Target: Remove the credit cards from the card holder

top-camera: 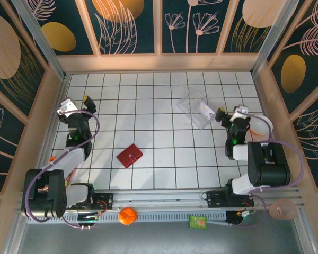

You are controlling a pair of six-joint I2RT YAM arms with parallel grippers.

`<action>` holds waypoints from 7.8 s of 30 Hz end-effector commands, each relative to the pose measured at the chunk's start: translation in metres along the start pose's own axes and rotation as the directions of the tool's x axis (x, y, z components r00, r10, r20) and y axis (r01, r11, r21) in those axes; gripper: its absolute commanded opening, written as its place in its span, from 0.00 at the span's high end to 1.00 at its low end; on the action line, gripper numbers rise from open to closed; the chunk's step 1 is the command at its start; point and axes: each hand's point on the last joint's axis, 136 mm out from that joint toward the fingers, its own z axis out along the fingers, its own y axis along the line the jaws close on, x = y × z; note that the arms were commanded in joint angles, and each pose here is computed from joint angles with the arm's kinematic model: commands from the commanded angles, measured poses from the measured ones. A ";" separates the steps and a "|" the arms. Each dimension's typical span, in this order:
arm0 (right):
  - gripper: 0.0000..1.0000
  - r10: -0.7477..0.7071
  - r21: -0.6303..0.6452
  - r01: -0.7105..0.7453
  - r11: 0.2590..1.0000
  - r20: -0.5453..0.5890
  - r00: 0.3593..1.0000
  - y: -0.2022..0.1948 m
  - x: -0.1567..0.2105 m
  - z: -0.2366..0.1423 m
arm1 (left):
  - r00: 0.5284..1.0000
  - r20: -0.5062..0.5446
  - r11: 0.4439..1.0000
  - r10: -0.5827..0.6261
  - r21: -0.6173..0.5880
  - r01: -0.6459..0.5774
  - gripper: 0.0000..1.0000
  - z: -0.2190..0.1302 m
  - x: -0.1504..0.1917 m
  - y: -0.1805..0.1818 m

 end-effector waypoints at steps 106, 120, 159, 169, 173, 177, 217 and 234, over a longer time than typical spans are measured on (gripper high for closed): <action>0.84 -0.129 -0.297 -0.227 0.927 -0.823 0.553 0.149 0.159 -0.056 | 0.635 -0.743 0.801 -0.211 0.241 0.549 0.42 -0.049 0.084 -0.114; 0.85 -0.301 -0.451 -0.210 0.868 -0.812 0.501 0.187 0.173 -0.081 | 0.616 -0.761 0.802 -0.202 0.233 0.551 0.42 -0.058 0.089 -0.111; 0.51 -0.301 -0.521 -0.215 0.826 -0.730 0.613 0.207 0.132 -0.139 | 0.529 -0.832 0.883 -0.171 0.109 0.456 0.41 -0.109 0.158 -0.079; 0.77 -0.376 -0.570 -0.255 0.781 -0.756 0.536 0.240 0.169 -0.159 | 0.492 -0.856 0.902 -0.159 0.077 0.425 0.47 -0.106 0.179 -0.083; 0.78 -0.344 -0.527 -0.211 0.823 -0.758 0.554 0.238 0.171 -0.135 | 0.489 -0.860 0.912 -0.149 0.072 0.405 0.52 -0.105 0.184 -0.080; 0.79 -0.300 -0.484 -0.189 0.854 -0.757 0.580 0.233 0.168 -0.113 | 0.494 -0.859 0.927 -0.135 0.066 0.369 0.59 -0.101 0.190 -0.079; 0.50 -0.274 -0.592 -0.310 0.744 -0.694 0.666 0.232 0.116 -0.143 | 0.539 -0.842 0.975 0.035 0.147 0.167 0.51 -0.091 0.220 -0.145; 0.33 -0.462 -0.710 -0.407 0.575 -0.692 0.554 0.368 0.175 -0.218 | 0.691 -0.721 0.989 -0.045 0.066 0.133 0.01 -0.110 0.135 -0.064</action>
